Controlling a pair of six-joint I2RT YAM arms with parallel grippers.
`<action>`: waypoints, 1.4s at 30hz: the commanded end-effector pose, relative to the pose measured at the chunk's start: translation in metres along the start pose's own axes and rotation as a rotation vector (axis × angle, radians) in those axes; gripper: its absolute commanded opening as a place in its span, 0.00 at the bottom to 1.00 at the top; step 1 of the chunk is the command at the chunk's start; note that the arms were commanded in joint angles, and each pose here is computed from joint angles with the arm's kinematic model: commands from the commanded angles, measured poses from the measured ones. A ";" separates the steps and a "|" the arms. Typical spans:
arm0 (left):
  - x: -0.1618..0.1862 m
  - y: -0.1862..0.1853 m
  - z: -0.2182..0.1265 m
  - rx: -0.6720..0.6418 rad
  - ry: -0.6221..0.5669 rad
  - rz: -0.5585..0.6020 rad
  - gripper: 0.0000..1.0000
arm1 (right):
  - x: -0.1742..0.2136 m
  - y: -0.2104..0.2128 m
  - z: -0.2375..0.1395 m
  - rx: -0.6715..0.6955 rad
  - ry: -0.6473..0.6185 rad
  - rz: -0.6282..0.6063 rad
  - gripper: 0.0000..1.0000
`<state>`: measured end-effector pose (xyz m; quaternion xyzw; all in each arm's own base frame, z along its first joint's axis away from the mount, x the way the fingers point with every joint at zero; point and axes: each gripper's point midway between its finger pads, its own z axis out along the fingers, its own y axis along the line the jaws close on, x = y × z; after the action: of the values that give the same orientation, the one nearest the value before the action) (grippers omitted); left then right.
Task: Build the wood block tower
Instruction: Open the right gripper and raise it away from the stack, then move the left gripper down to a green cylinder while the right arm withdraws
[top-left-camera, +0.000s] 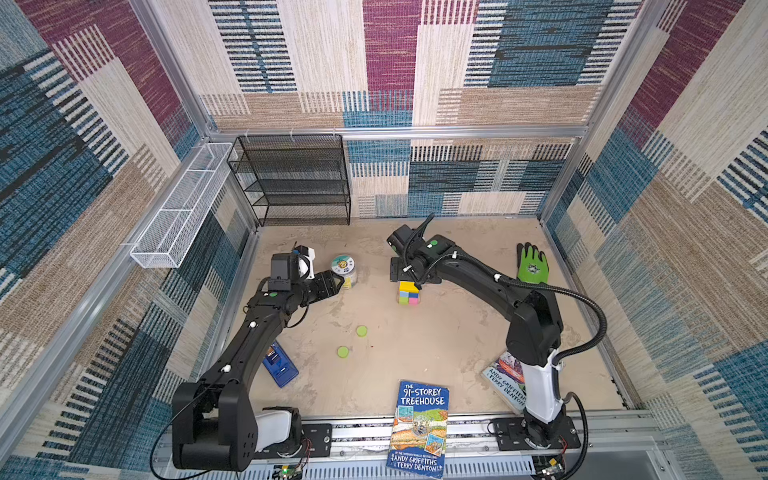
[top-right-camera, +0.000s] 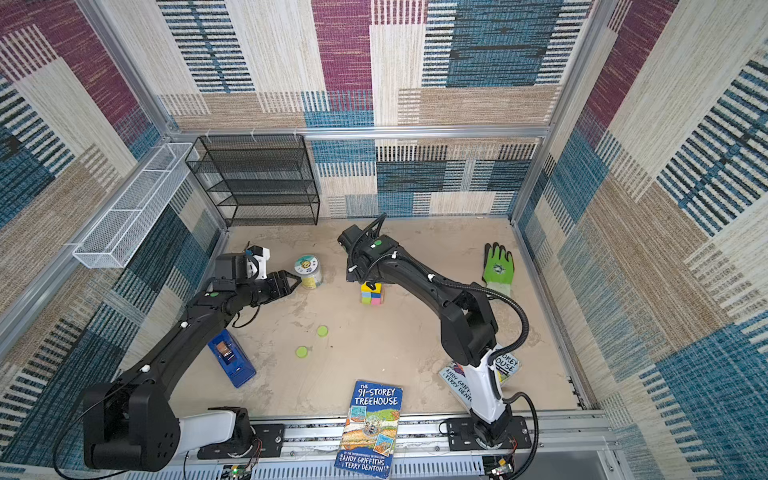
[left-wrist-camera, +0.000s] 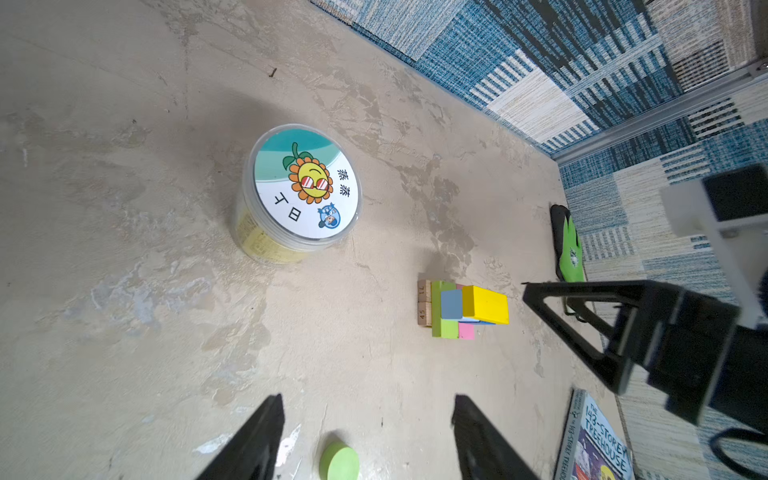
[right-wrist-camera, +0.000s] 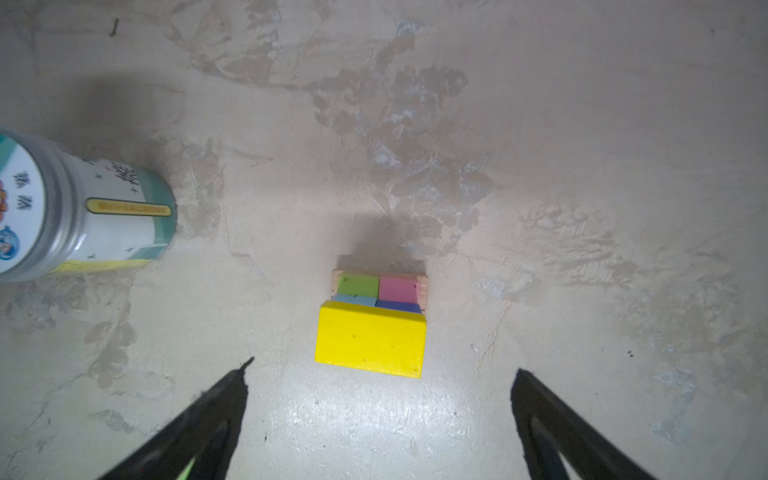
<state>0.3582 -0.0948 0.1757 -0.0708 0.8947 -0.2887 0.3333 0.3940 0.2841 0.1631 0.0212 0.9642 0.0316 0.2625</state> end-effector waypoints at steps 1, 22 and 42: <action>-0.002 -0.002 -0.003 0.004 -0.001 -0.001 0.69 | -0.026 0.003 -0.024 -0.049 -0.134 -0.027 1.00; -0.010 -0.010 -0.040 -0.070 -0.050 -0.006 0.65 | -0.091 -0.107 -0.153 -0.266 -0.741 0.326 1.00; 0.017 -0.023 -0.026 -0.143 0.069 0.056 0.61 | -0.091 -0.127 -0.147 -0.466 -0.741 0.385 1.00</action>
<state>0.3323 -0.1092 0.2008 -0.0665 0.9131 -0.2485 0.3164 0.3942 0.1345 0.3178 0.1613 0.7668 0.2339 0.5756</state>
